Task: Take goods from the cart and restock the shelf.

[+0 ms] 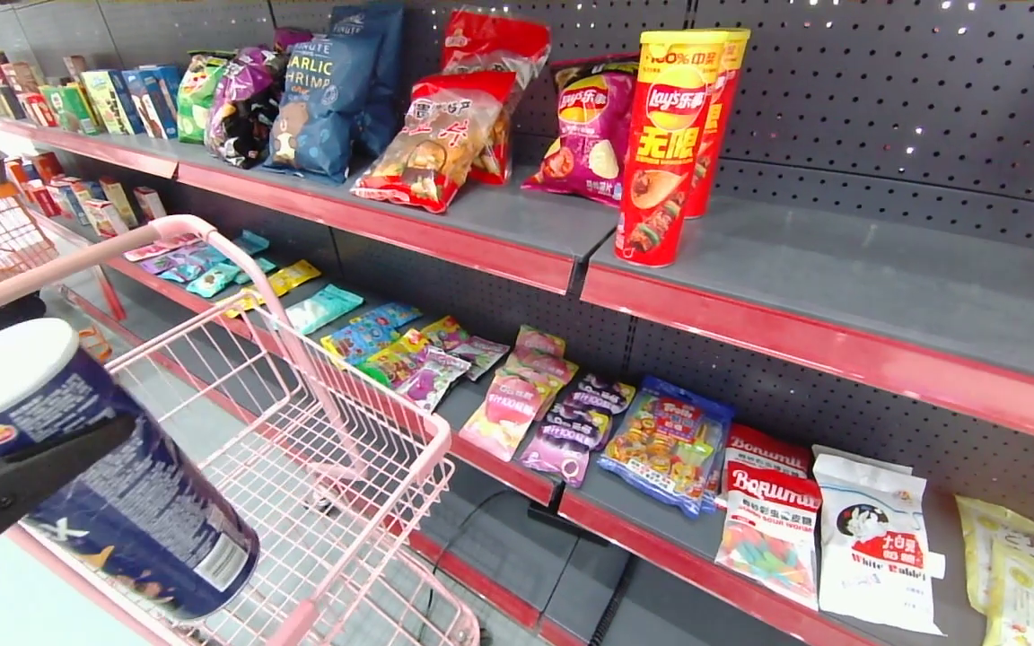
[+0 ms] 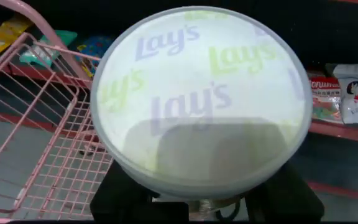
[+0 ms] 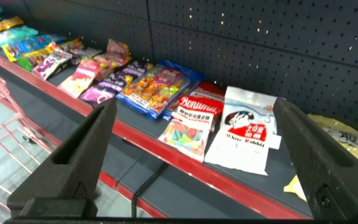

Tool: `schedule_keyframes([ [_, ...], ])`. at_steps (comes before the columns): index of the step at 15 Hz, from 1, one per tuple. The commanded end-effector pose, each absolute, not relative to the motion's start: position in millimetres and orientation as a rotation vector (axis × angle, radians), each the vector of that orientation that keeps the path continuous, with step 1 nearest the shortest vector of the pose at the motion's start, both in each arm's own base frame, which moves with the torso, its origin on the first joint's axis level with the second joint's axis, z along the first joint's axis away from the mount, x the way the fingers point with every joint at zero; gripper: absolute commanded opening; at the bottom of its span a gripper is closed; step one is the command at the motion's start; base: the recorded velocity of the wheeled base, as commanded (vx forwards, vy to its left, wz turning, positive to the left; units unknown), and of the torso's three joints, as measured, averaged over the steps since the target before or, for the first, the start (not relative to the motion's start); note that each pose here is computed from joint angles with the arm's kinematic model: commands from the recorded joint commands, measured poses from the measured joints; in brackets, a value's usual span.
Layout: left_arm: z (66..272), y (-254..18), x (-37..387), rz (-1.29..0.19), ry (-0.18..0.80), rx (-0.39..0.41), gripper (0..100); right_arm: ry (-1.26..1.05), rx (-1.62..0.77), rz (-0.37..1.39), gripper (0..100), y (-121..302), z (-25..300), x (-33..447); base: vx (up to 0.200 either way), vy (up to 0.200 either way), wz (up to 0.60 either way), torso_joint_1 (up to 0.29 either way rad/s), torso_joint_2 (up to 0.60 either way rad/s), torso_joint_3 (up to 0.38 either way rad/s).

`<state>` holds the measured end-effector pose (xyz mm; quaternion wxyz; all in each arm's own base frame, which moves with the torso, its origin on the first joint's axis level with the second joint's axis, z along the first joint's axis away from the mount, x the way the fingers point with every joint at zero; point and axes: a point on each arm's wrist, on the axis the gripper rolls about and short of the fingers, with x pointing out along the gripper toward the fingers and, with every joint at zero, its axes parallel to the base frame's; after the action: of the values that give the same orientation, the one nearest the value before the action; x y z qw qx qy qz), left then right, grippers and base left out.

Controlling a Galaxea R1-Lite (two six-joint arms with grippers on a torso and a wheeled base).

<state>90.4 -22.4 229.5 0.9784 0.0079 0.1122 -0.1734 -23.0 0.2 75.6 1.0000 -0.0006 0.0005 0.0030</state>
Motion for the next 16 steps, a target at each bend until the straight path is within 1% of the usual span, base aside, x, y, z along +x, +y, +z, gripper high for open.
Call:
schedule_keyframes([
  [1, 236, -15, 60, -0.335, 0.130, 0.020, 0, 0.002, -0.002, 0.006, 100, 0, 76, -23, 0.000, 0.000, 0.00, 0.159, -0.48, -0.320],
  [3, 233, -12, 49, -0.291, 0.132, 0.033, 0, 0.002, -0.002, 0.006, 100, 0, 76, -23, 0.000, 0.000, 0.00, 0.173, -0.51, -0.334],
  [5, 230, -9, 34, -0.291, 0.101, 0.062, 0, 0.002, 0.000, 0.006, 100, 0, 76, -23, 0.000, 0.000, 0.00, 0.193, -0.54, -0.349],
  [11, 232, -9, 32, -0.289, 0.085, 0.065, 0, 0.002, 0.002, 0.006, 100, 0, 76, -23, 0.000, 0.000, 0.00, 0.233, -0.58, -0.355],
  [14, 232, -8, 28, -0.287, 0.071, 0.065, 0, 0.000, 0.008, 0.005, 100, 0, 76, -23, 0.000, 0.000, 0.00, 0.198, -0.47, -0.279],
  [16, 232, -7, 26, -0.289, 0.060, 0.067, 0, 0.000, 0.014, 0.005, 100, 0, 76, -23, 0.000, 0.000, -0.60, 0.066, -0.16, -0.083],
])
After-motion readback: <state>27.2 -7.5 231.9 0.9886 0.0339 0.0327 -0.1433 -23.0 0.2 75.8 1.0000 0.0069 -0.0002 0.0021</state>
